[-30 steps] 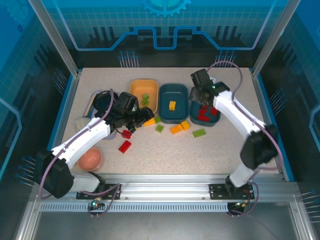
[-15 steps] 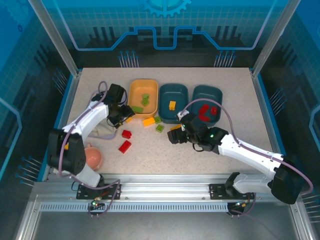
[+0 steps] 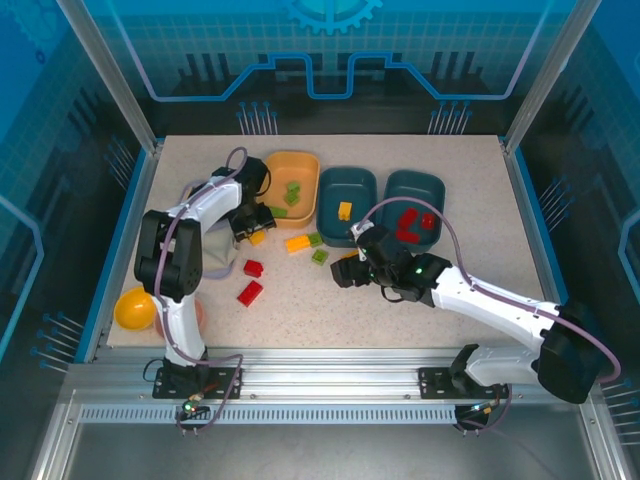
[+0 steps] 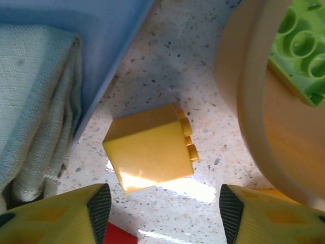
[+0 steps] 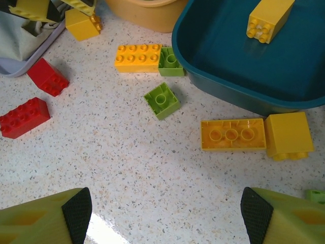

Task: Sort the legos into containers by color

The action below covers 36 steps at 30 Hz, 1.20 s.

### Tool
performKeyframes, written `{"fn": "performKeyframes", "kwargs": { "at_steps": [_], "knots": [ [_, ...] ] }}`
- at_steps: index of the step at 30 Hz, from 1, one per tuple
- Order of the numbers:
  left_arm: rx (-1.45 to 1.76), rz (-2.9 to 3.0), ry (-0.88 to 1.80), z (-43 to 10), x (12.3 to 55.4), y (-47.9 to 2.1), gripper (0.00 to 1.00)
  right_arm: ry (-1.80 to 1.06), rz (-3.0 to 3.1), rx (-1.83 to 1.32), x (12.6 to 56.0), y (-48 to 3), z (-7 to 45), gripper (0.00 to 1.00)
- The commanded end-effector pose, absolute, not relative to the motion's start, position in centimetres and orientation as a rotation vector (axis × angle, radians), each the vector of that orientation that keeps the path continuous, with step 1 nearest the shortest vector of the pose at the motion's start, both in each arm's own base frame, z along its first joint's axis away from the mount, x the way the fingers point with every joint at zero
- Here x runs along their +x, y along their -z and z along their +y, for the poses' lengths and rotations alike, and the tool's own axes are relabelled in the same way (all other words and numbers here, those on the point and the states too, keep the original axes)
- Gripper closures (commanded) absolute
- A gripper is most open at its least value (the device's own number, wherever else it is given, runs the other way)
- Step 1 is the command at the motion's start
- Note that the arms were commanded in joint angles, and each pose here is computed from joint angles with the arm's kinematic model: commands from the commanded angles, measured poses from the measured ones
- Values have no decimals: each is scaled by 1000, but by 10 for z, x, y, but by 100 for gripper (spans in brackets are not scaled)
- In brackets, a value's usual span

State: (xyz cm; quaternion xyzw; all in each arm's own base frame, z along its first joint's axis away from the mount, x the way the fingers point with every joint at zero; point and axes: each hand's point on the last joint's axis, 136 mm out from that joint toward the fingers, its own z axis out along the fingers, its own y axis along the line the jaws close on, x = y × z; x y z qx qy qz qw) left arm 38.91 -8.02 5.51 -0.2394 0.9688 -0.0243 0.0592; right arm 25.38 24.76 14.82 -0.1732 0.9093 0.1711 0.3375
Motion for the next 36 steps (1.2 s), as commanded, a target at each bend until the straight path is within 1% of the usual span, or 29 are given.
{"fn": "performKeyframes", "kwargs": {
  "at_steps": [1,4,7,9,13,16,18,21,26,32,36],
  "knots": [
    [-683,2966,-23,-71,386,-55,32,-492,2354,-433,257,-159,254,20],
    [-683,2945,-39,-73,382,-64,31,-492,2361,-422,258,-159,253,20],
    [-705,2868,16,-78,372,-78,30,-490,2366,-413,259,-157,252,20],
    [-764,2833,57,-78,368,-77,29,-497,2374,-406,259,-155,252,20],
    [-751,2801,110,-83,380,-75,28,-511,2390,-403,259,-152,254,20],
    [-589,2822,31,-81,395,-79,28,-502,2411,-406,257,-147,253,20],
    [-383,2855,-15,-83,404,-80,29,-498,2419,-402,257,-145,252,20],
    [-127,2896,-111,-79,404,-76,32,-495,2421,-396,255,-147,249,20],
    [152,2887,-72,-86,404,-69,30,-497,2420,-353,254,-151,242,20],
    [385,2871,-56,-91,407,-56,27,-499,2443,-319,253,-150,238,19],
    [318,2927,-3,-86,406,-41,27,-498,2458,-295,252,-148,237,19]
  ]
}}
